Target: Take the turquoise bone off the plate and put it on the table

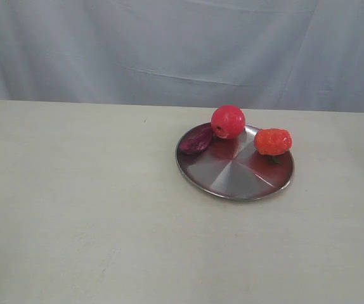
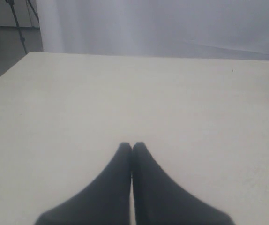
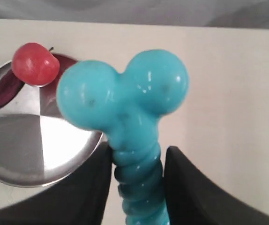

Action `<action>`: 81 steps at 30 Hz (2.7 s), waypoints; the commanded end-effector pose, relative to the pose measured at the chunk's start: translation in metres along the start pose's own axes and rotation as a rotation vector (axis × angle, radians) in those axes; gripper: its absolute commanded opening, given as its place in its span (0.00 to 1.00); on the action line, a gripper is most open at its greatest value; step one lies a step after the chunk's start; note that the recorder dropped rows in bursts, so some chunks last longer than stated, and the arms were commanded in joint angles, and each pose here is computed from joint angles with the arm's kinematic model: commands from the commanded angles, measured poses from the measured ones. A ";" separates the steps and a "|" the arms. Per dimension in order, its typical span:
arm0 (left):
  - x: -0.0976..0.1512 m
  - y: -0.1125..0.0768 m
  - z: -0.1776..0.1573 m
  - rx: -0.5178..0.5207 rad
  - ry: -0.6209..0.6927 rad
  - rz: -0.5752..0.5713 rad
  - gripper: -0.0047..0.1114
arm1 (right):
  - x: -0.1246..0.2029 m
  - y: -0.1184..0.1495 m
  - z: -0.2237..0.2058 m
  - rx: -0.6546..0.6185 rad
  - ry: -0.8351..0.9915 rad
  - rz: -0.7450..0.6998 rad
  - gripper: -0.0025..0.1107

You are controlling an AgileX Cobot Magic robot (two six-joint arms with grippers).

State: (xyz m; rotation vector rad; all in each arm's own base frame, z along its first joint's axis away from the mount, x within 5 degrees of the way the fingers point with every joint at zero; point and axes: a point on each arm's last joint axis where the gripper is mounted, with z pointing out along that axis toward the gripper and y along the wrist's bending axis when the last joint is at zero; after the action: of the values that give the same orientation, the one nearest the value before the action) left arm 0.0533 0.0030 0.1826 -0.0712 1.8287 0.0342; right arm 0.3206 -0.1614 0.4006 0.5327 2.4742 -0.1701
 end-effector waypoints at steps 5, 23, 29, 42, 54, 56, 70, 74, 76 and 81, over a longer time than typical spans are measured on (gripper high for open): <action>0.000 0.000 0.000 -0.003 -0.004 -0.010 0.04 | 0.010 -0.007 0.073 0.025 0.116 0.084 0.02; 0.000 0.000 0.000 -0.003 -0.004 -0.010 0.04 | 0.091 -0.009 0.262 0.028 0.439 0.132 0.02; 0.000 0.000 0.000 -0.003 -0.004 -0.010 0.04 | 0.099 -0.010 0.278 0.026 0.454 0.121 0.02; 0.000 0.000 0.000 -0.003 -0.004 -0.010 0.04 | 0.093 -0.009 0.267 0.008 0.443 0.074 0.43; 0.000 0.000 0.000 -0.003 -0.004 -0.010 0.04 | 0.021 -0.004 0.039 0.007 -0.047 0.038 0.26; 0.000 0.000 0.000 -0.003 -0.004 -0.010 0.04 | 0.022 -0.001 -0.024 0.015 -0.205 0.001 0.06; 0.000 0.000 0.000 -0.003 -0.004 -0.010 0.04 | 0.120 0.026 -0.269 -0.126 -0.877 -0.024 0.02; 0.000 0.000 0.000 -0.003 -0.004 -0.010 0.04 | 0.155 0.029 -0.296 -0.140 -0.905 -0.105 0.02; 0.000 0.000 0.000 -0.003 -0.004 -0.010 0.04 | 0.169 0.026 -0.302 -0.101 -0.884 -0.121 0.02; 0.000 0.000 0.000 -0.003 -0.004 -0.010 0.04 | 0.189 0.026 -0.315 -0.148 -0.905 -0.104 0.02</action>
State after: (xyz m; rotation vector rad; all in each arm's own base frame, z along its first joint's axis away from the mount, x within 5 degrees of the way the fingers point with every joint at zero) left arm 0.0533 0.0030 0.1826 -0.0712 1.8287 0.0342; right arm 0.0307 -0.0017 0.5474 0.1863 1.6191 -0.2105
